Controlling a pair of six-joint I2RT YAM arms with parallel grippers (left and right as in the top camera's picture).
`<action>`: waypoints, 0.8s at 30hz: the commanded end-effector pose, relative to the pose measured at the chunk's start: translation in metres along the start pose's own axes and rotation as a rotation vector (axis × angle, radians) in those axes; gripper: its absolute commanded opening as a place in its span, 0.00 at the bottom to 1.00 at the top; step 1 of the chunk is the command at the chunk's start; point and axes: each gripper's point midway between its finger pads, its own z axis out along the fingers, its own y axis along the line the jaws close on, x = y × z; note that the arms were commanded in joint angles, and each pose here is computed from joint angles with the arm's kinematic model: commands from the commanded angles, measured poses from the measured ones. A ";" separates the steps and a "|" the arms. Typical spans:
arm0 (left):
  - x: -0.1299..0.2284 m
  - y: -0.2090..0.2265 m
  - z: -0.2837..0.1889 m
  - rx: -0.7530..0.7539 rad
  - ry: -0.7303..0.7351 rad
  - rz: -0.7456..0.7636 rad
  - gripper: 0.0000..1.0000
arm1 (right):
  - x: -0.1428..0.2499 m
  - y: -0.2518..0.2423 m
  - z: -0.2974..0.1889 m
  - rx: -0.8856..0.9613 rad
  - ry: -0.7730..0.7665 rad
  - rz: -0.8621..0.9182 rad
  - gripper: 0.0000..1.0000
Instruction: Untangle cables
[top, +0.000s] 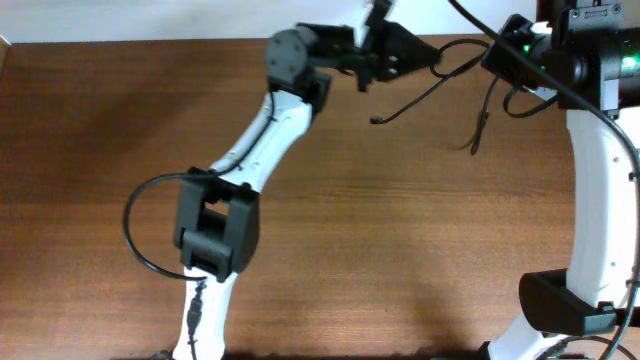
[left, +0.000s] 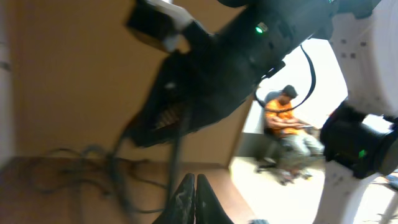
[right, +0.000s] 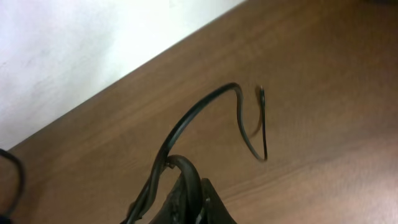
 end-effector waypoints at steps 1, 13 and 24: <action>-0.017 0.012 -0.039 -0.071 -0.006 0.066 0.00 | -0.008 0.006 -0.001 -0.026 -0.033 -0.090 0.04; -0.005 -0.010 -0.005 0.035 0.057 0.108 0.02 | -0.001 0.031 -0.004 -0.145 -0.003 -0.126 0.04; 0.004 -0.016 -0.004 0.070 0.110 0.108 0.41 | 0.000 0.030 -0.004 -0.141 0.003 -0.135 0.04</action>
